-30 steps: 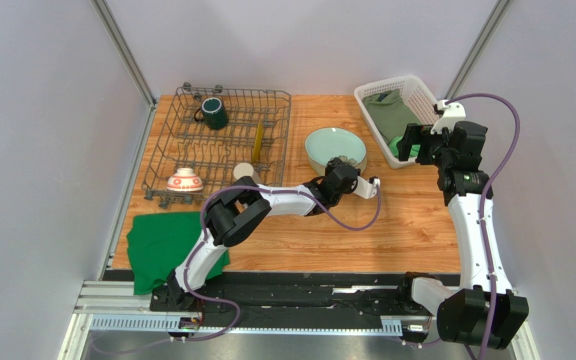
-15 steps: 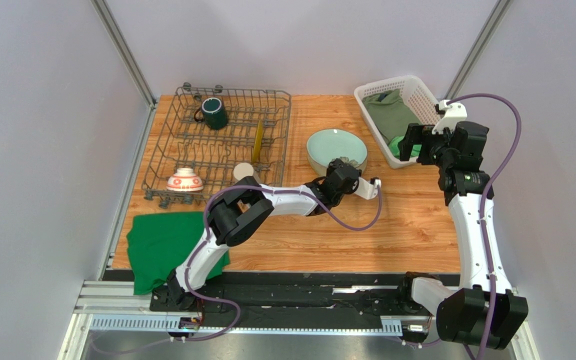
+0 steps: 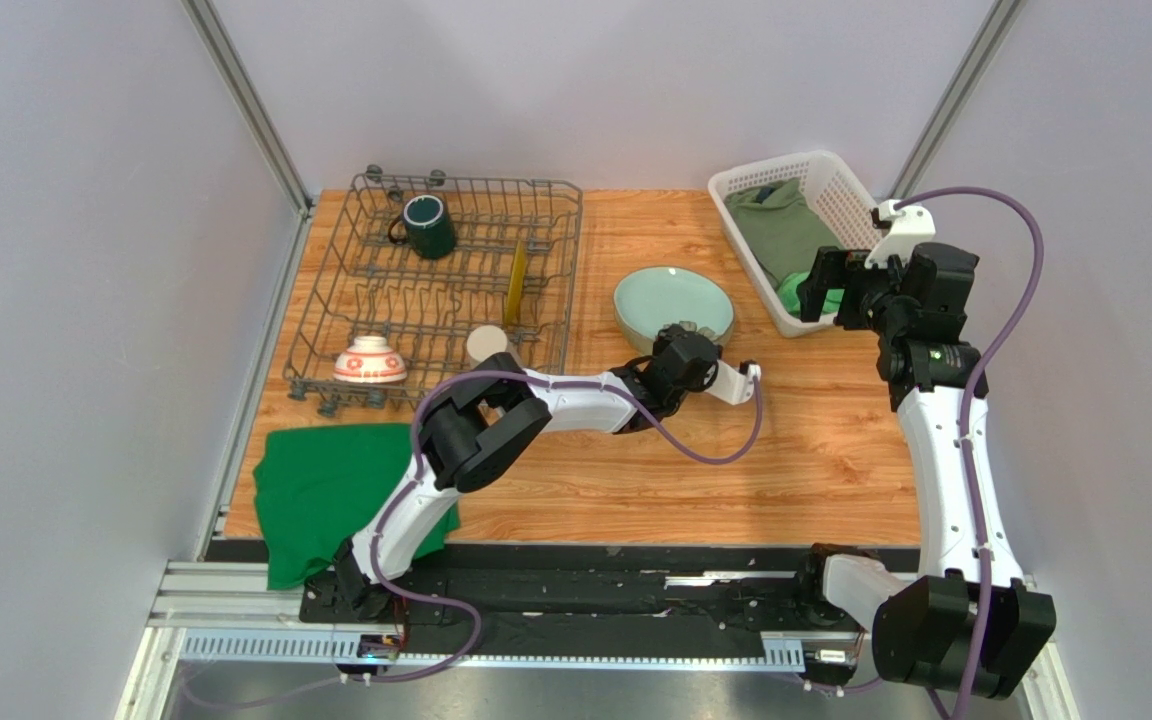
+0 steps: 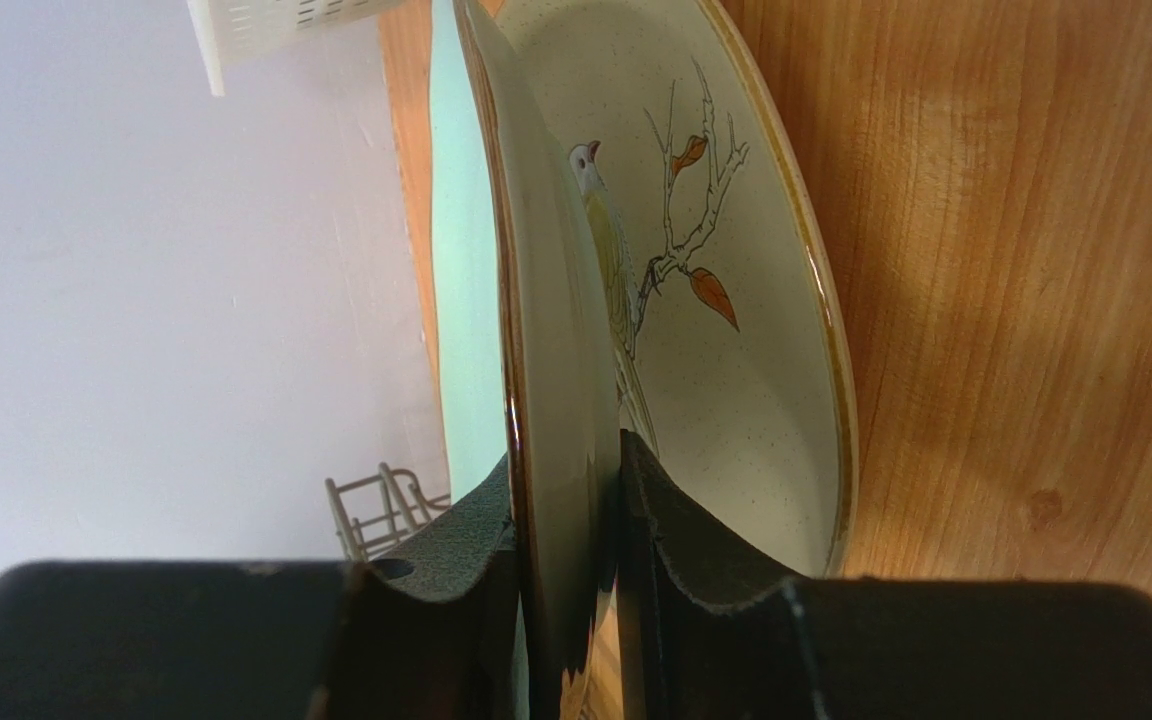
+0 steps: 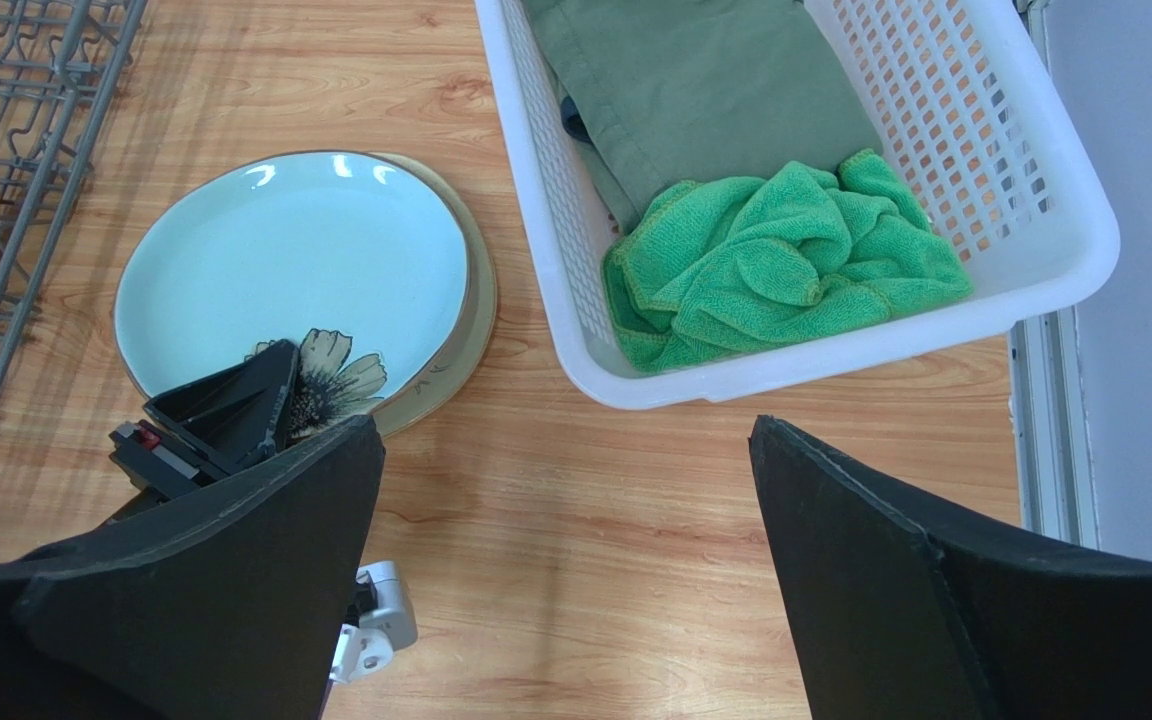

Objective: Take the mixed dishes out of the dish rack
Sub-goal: Place the plate at the center of the board.

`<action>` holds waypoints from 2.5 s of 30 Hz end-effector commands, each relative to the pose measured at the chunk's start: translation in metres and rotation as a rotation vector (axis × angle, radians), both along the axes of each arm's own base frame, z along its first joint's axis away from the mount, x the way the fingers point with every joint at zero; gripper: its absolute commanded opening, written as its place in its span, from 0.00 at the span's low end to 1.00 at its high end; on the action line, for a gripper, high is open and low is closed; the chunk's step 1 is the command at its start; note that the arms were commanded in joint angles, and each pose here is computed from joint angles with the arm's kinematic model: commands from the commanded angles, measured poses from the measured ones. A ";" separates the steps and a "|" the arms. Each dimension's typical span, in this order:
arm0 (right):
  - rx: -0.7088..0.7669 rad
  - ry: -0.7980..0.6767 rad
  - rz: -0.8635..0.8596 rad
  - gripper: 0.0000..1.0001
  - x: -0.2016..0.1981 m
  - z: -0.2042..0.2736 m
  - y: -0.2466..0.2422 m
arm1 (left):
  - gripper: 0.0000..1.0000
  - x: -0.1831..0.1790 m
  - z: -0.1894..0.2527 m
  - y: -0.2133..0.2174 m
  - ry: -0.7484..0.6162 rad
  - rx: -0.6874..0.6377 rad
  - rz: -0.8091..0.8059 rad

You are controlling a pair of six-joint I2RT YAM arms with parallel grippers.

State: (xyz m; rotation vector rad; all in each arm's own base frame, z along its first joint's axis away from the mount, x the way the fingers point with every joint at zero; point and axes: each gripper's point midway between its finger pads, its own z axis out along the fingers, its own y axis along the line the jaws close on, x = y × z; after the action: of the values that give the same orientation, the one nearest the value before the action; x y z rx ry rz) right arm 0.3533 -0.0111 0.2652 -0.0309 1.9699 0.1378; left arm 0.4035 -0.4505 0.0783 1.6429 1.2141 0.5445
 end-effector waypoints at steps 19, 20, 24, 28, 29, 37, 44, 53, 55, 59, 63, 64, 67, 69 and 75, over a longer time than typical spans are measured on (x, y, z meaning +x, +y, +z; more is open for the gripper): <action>0.001 -0.042 0.000 0.99 0.001 0.014 -0.002 | 0.20 0.006 0.046 -0.021 -0.068 -0.127 0.000; 0.001 -0.042 -0.001 0.99 0.001 0.014 -0.003 | 0.21 0.006 0.046 -0.022 -0.067 -0.124 -0.001; 0.002 -0.040 -0.002 0.99 0.001 0.014 -0.003 | 0.28 0.005 0.043 -0.021 -0.059 -0.119 0.000; 0.002 -0.043 -0.002 0.99 0.001 0.015 -0.003 | 0.30 0.004 0.041 -0.021 -0.052 -0.115 -0.003; 0.003 -0.043 -0.002 0.99 0.001 0.015 -0.003 | 0.31 0.004 0.040 -0.021 -0.047 -0.110 -0.006; 0.005 -0.043 -0.003 0.99 0.001 0.015 -0.003 | 0.39 -0.001 0.037 -0.020 -0.001 -0.091 -0.018; 0.005 -0.043 -0.004 0.99 0.001 0.015 -0.004 | 0.43 -0.011 0.028 -0.019 0.085 -0.044 -0.039; 0.003 -0.040 -0.005 0.99 0.001 0.014 -0.004 | 0.44 -0.020 0.018 -0.019 0.164 0.001 -0.067; 0.003 -0.040 -0.003 0.99 0.001 0.014 -0.004 | 0.44 -0.022 0.018 -0.019 0.171 0.003 -0.073; 0.005 -0.039 -0.001 0.99 0.002 0.013 -0.003 | 0.44 -0.023 0.018 -0.017 0.182 0.007 -0.073; 0.005 -0.036 -0.004 0.99 0.002 0.012 -0.004 | 0.44 -0.025 0.025 -0.017 0.193 -0.004 -0.076; 0.005 -0.036 -0.004 0.99 0.002 0.012 -0.004 | 0.44 -0.026 0.027 -0.018 0.193 -0.006 -0.078; 0.005 -0.036 -0.004 0.99 0.002 0.012 -0.004 | 0.44 -0.026 0.030 -0.016 0.198 0.000 -0.078; 0.005 -0.034 -0.004 0.99 0.002 0.011 -0.004 | 0.44 -0.027 0.036 -0.016 0.201 -0.006 -0.082; 0.002 -0.036 -0.003 0.99 0.002 0.012 -0.004 | 0.44 -0.034 0.044 -0.014 0.236 -0.002 -0.094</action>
State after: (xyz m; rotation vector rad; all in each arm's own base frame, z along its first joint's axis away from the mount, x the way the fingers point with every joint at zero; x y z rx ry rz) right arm 0.3530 -0.0138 0.2654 -0.0240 1.9690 0.1406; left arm 0.3747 -0.4508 0.0585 1.8745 1.3361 0.3724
